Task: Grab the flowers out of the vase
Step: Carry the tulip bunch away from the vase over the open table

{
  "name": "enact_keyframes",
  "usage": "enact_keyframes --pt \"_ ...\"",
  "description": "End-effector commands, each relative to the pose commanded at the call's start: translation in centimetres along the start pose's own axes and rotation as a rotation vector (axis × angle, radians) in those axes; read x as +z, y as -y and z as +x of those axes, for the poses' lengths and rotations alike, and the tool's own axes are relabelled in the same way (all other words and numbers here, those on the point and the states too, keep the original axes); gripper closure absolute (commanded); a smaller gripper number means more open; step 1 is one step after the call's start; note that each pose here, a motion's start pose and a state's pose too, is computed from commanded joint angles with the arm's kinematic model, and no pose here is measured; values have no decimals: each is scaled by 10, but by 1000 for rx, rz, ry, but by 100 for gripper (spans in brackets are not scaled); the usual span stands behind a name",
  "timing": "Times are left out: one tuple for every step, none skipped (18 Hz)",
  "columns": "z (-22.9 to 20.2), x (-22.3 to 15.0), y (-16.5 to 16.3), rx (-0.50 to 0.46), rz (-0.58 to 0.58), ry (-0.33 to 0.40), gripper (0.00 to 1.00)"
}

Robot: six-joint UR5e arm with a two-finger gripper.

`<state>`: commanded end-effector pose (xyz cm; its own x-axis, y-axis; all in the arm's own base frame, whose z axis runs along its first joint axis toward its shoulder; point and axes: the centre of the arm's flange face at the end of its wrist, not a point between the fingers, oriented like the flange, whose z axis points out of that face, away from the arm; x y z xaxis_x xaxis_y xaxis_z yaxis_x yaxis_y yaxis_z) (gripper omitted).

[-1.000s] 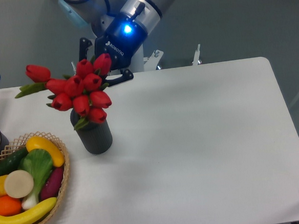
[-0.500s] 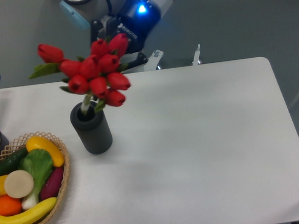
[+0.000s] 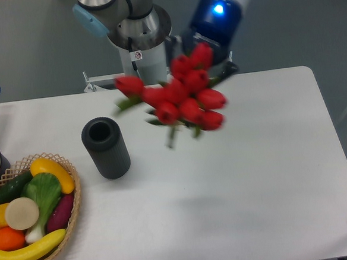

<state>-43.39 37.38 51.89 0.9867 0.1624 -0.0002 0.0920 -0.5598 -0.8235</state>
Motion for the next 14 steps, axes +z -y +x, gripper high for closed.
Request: enact_keyframes --pt "-7 4 -6 17 -41 32 100" --pt "-12 5 -12 35 -78 60 100" --pt "-16 8 -19 36 -115 83 100" --pt "-20 11 -25 31 -155 108 100" --pt "-22 12 -32 29 -195 135 100" --pt "-23 13 -37 27 -219 150 100" --pt "-26 13 -39 29 -228 155 100" --pt "-27 15 -40 32 -233 156 100" --pt "-32 18 -44 34 -252 163 100" --pt "-34 21 -49 39 -279 172 100" --pt "-36 22 -55 58 -323 183 100" --pt "-39 22 -62 78 -377 191 100" --pt "-39 24 -68 88 -424 187 100" --pt "-41 26 -73 84 -448 183 100"
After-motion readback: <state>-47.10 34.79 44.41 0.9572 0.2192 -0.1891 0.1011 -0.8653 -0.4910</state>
